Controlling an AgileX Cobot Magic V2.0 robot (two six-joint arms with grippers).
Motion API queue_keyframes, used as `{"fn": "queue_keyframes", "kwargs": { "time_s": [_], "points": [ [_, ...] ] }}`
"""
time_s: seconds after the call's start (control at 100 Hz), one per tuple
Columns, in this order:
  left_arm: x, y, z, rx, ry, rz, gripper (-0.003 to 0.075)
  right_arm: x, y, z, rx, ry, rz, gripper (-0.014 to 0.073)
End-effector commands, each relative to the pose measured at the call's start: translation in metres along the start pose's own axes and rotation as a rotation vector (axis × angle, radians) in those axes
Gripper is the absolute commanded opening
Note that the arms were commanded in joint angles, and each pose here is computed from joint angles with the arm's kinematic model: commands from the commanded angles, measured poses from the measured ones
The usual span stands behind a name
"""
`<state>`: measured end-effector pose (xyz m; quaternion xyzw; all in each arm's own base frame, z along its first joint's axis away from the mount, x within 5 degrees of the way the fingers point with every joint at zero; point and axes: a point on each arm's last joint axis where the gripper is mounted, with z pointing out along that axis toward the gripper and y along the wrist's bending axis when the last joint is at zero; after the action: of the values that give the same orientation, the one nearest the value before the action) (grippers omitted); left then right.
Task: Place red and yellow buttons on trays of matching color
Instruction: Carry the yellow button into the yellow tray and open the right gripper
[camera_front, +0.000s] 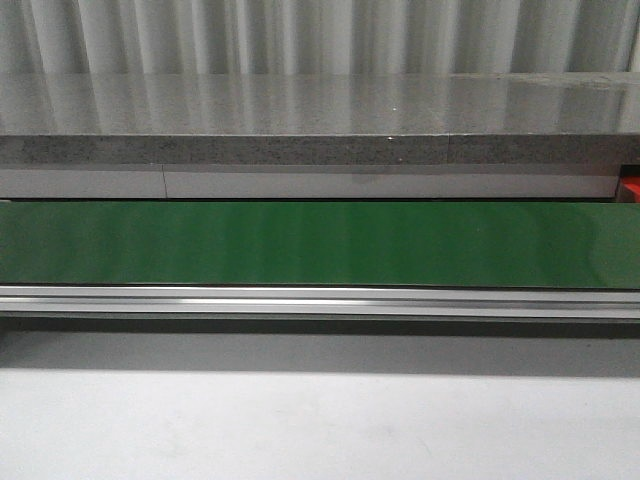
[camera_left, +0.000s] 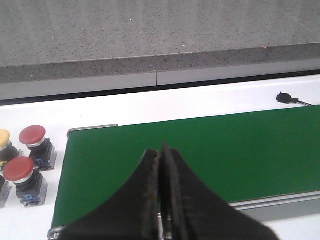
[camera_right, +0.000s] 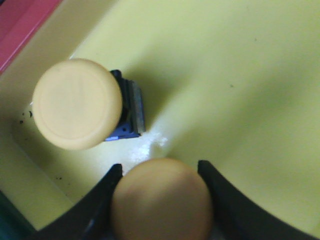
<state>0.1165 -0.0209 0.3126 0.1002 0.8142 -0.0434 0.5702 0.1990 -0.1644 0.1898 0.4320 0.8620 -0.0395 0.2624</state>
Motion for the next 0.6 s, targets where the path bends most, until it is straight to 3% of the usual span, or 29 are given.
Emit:
{"fn": "queue_keyframes", "kwargs": {
  "time_s": [0.0,0.59],
  "points": [
    [-0.015,0.002,-0.004,-0.016,-0.096,-0.015,-0.002,-0.015,0.001,-0.01,-0.013,-0.11,0.005,0.009],
    [-0.015,0.002,-0.004,-0.016,-0.096,-0.015,-0.002,-0.001,-0.001,-0.002,-0.012,-0.144,-0.021,0.009]
  ]
}}
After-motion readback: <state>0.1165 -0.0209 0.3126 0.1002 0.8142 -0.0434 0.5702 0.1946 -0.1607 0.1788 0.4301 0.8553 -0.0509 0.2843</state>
